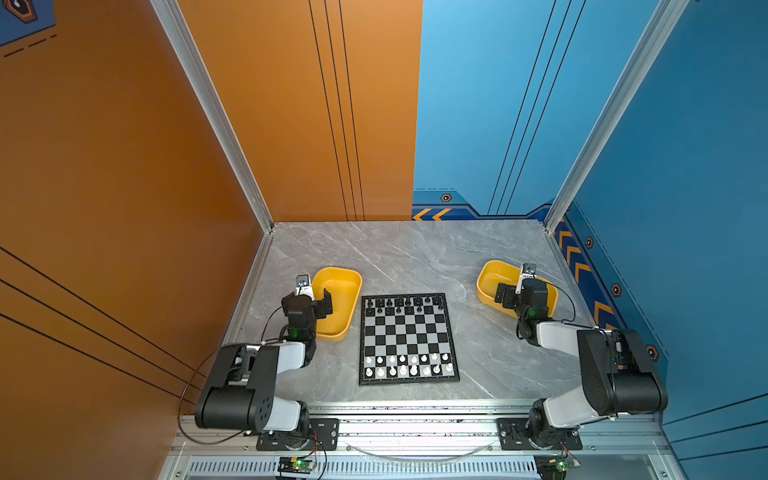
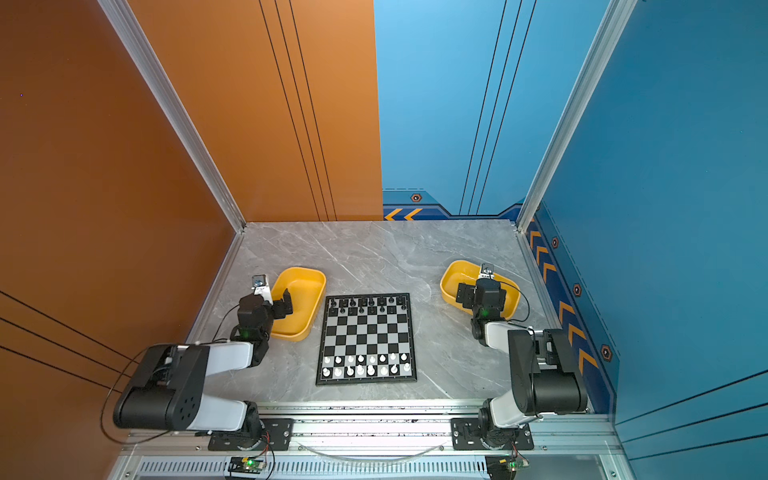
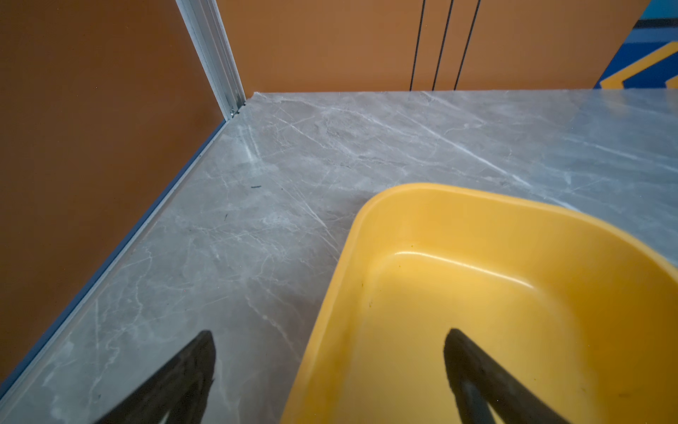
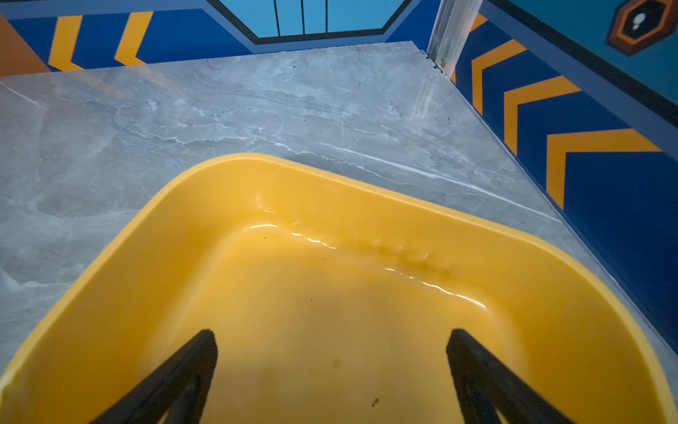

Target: Set up the chess pieces on the board

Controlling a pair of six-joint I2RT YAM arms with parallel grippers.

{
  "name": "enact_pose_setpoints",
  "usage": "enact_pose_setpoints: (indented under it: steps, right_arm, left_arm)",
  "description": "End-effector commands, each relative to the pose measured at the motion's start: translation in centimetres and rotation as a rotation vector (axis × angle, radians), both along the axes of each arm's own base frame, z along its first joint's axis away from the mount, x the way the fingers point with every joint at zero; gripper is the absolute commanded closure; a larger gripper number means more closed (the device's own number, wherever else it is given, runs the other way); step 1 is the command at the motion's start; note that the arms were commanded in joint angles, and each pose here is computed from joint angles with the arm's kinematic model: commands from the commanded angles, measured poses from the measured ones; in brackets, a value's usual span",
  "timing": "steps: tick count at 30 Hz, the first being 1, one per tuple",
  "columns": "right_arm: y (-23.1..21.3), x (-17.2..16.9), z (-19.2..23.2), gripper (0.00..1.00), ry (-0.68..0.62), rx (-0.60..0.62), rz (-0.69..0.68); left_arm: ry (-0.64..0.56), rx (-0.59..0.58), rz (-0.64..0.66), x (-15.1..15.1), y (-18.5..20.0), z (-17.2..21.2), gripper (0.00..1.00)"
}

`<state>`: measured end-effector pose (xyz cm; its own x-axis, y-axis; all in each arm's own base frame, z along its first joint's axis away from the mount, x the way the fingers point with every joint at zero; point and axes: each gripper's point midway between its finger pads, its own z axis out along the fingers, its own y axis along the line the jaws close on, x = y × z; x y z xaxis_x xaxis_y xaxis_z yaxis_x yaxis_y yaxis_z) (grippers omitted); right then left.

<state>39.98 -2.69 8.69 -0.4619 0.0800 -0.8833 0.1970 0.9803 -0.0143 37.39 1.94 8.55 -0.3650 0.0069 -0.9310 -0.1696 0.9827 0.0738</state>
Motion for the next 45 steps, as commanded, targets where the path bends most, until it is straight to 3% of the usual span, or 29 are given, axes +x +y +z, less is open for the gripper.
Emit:
enact_pose_setpoints:
  steps: [1, 7, 14, 45]
  right_arm:
    - [0.6, 0.2, 0.9, 0.00, -0.057, -0.007, 0.039]
    - [0.7, 0.1, 1.0, 0.00, -0.066, -0.003, 0.043]
    - [0.9, -0.2, 0.8, 0.00, -0.089, -0.001, 0.063]
    - [1.2, -0.6, 0.4, 0.00, -0.117, -0.010, 0.071]
  left_arm:
    - [-0.093, 0.034, -0.007, 0.8, -0.4, 1.5, 0.02]
    - [-0.065, -0.006, 0.008, 1.3, 0.3, 0.8, 0.02]
    - [-0.012, -0.026, -0.074, 2.2, -0.7, 0.3, 0.02]
    - [-0.012, -0.022, -0.076, 2.2, -0.8, 0.3, 0.02]
